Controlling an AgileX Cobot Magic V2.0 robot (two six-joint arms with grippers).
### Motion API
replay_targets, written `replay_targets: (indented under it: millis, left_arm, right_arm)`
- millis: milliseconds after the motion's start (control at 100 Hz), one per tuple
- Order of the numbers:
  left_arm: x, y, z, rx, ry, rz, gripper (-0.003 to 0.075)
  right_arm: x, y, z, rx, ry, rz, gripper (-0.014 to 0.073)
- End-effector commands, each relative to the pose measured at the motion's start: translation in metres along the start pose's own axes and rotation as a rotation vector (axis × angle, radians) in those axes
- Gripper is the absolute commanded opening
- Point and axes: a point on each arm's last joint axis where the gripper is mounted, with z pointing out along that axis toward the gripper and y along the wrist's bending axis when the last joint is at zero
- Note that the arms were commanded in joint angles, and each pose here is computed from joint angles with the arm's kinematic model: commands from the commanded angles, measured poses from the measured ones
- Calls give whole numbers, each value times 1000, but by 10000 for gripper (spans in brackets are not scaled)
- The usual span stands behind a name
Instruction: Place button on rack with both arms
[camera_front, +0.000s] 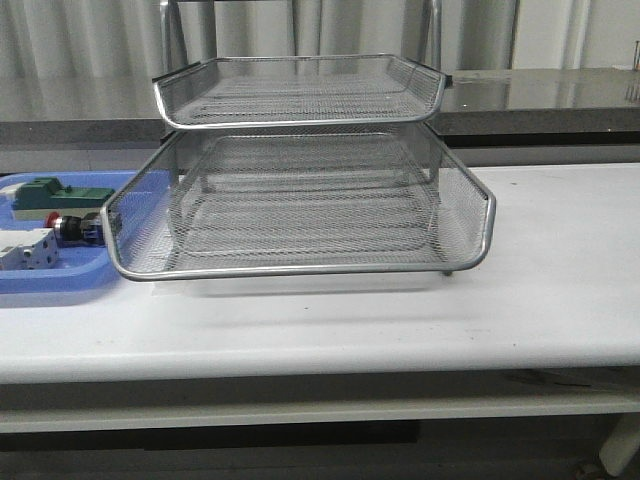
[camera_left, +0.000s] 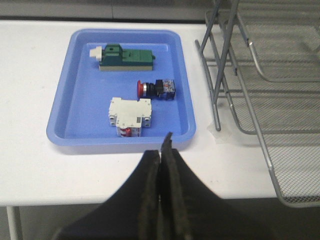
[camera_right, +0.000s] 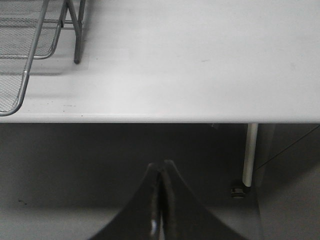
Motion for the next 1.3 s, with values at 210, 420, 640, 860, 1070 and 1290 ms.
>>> replay_targets:
  millis: [210, 420, 640, 860, 1070, 1290]
  left_arm:
    - [-37, 1, 61, -31, 176, 108, -20]
    - [-29, 3, 94, -25, 293, 185, 14]
    - [-28, 4, 100, -20, 312, 218, 510]
    - [-32, 3, 101, -19, 270, 216, 687]
    - [-37, 1, 106, 7, 227, 222, 649]
    - [-69, -2, 137, 27, 210, 392, 648]
  right_arm:
    - [-12, -1, -8, 8, -88, -5, -66]
    - [-12, -1, -8, 8, -88, -5, -66]
    - [-12, -1, -8, 8, -88, -5, -66]
    - [-12, -1, -8, 8, -88, -5, -66]
    - [-12, -1, -8, 8, -88, -5, -66]
    - [-12, -1, -8, 8, -88, -5, -66]
